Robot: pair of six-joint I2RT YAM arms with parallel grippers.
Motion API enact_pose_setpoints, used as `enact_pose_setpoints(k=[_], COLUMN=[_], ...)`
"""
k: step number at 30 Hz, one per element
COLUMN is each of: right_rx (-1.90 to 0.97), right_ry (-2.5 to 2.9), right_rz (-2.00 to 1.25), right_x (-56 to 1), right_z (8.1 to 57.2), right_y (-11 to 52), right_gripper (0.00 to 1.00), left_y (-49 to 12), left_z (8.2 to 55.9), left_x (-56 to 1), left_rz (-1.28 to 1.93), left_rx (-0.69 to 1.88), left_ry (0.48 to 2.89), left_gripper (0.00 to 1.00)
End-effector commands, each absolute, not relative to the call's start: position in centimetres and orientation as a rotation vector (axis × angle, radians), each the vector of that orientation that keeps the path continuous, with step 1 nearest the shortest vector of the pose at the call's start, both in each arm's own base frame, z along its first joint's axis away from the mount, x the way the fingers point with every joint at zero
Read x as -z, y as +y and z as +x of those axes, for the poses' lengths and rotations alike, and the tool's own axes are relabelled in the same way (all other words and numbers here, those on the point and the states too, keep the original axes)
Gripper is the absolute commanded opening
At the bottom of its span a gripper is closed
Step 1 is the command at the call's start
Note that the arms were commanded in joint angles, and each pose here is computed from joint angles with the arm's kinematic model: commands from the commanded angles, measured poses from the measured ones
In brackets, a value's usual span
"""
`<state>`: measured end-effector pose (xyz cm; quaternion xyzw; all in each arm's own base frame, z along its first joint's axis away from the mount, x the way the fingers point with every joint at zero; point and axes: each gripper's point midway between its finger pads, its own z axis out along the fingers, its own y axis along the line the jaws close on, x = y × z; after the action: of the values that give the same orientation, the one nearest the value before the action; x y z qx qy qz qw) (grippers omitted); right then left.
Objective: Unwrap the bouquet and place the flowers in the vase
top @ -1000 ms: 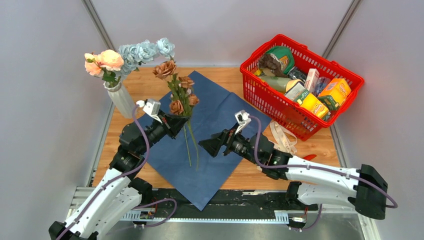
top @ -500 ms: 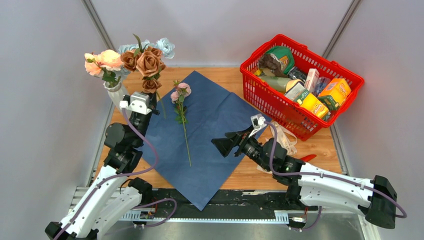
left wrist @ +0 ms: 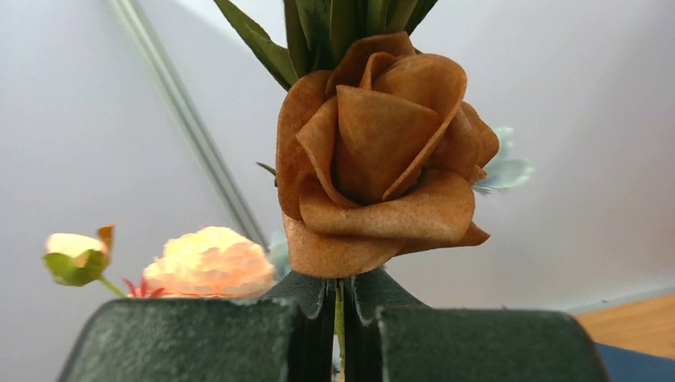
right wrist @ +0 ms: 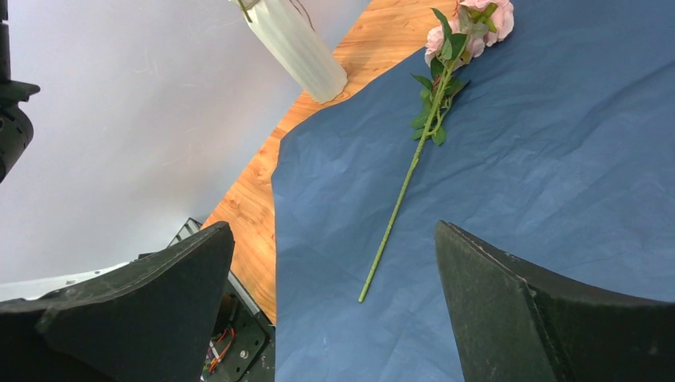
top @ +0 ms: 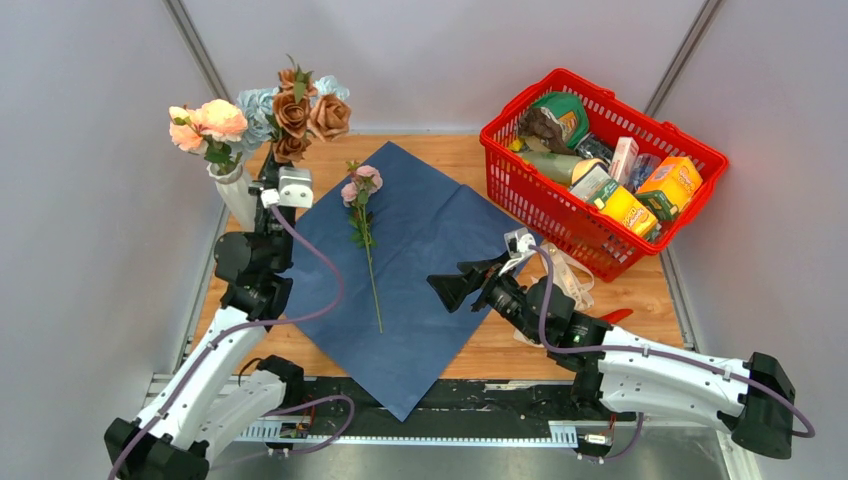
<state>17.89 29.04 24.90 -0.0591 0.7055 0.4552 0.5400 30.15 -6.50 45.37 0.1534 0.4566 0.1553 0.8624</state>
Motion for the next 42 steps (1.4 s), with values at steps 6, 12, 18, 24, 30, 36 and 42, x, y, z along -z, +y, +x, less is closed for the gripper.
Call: enact_pose_setpoints(k=[6,12,18,24,30,36,42], right_rx=[-1.059,-1.038,-1.035,-1.035,-1.037,-1.043,-1.038], right_ry=[1.627,1.631,1.632,1.639,1.638,1.642,1.641], right_rz=[-0.141,-0.156,-0.158,-0.161,-0.157,-0.162,-0.162], right_x=[-26.2,-26.2,-25.8,-25.5,-25.3,-25.2,-25.0], right_z=[18.4,18.8,19.1,19.5,19.7,19.8,19.9], right_y=[28.7,29.0,29.2,29.3,29.2,29.4,29.3], right_gripper=[1.00,1.00,1.00,1.00,1.00,1.00,1.00], left_y=[-2.0,-0.2,1.1,2.5,3.0,3.1,3.4], left_z=[29.5,30.4,31.6,31.7,32.5,32.8,33.2], left_x=[-50.1,-50.2,-50.2,-50.2,-50.0,-49.8,-48.1], left_rz=[0.183,0.116,0.088,0.034,0.044,0.052,0.066], left_rx=[-0.466,-0.543,-0.558,-0.576,-0.634,-0.654,-0.675], left_ry=[0.797,0.747,0.745,0.715,0.704,0.701,0.746], left_gripper=[0.00,0.00,0.00,0.00,0.00,0.00,0.00])
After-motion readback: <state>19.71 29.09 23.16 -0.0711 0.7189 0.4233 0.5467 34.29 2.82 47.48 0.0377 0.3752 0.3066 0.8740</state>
